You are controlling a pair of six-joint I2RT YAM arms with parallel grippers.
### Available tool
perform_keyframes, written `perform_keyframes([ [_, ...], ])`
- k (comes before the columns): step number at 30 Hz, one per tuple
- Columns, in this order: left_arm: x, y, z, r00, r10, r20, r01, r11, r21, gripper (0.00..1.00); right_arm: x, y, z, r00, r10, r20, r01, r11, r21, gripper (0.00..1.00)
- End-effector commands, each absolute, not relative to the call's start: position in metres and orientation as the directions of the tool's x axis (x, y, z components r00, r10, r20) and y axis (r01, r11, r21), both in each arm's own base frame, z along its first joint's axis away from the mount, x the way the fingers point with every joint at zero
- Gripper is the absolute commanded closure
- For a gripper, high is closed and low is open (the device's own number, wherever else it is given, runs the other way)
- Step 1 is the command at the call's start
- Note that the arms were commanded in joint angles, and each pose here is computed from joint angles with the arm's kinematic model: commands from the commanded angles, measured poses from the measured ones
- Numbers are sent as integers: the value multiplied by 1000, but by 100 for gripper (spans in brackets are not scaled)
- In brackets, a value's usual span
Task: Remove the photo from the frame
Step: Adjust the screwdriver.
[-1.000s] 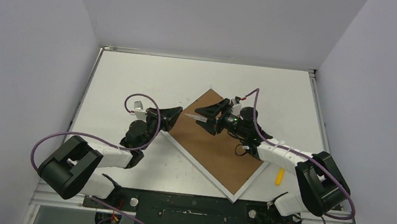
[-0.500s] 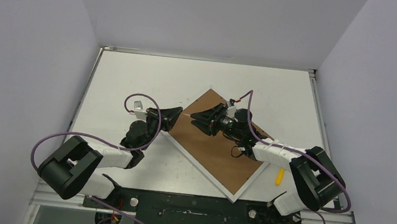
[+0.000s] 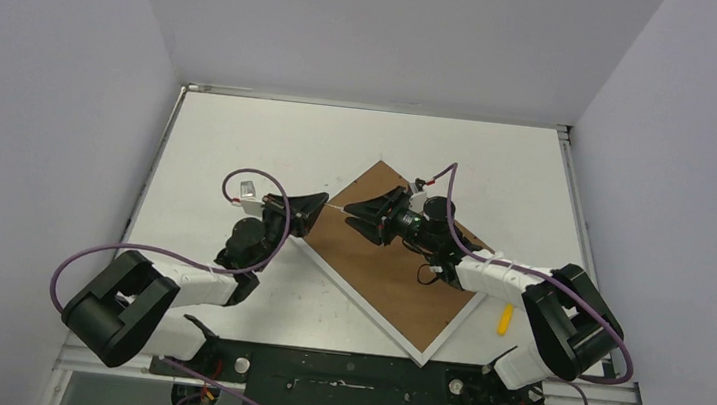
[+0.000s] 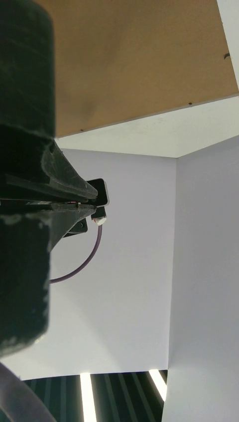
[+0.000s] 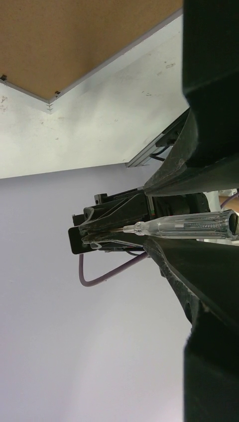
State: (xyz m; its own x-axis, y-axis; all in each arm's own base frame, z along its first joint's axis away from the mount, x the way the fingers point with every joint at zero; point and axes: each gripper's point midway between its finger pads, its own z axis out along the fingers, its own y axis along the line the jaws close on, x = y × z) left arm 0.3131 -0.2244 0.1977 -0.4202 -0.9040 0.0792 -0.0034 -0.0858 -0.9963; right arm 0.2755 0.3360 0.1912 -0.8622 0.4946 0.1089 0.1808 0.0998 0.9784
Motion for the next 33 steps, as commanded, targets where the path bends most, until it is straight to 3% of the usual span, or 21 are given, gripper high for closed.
perform_keyframes([
  [1,311,-222,219,-410,-910,60,61,-93,-994,100,287,337,219,-857,512,56,94,48,994,65],
  [8,310,-220,219,-406,-913,52,65,-86,-994,100,287,337,223,-857,512,55,87,38,995,78],
  [12,310,-220,220,-403,-914,43,74,-79,-994,100,287,337,224,-859,509,58,87,35,996,94],
  [15,309,-219,220,-393,-919,26,85,-64,-994,99,288,335,224,-855,515,55,85,35,996,95],
  [23,305,-207,193,-354,-935,21,-29,-12,-999,49,306,312,214,-849,525,-57,8,120,993,95],
  [28,297,-193,175,-343,-937,-62,-105,104,-989,20,316,296,186,-871,451,-197,-69,284,956,95],
  [33,298,-178,163,-451,-860,-240,-86,310,-947,24,312,290,155,-888,337,-313,-148,437,887,95],
])
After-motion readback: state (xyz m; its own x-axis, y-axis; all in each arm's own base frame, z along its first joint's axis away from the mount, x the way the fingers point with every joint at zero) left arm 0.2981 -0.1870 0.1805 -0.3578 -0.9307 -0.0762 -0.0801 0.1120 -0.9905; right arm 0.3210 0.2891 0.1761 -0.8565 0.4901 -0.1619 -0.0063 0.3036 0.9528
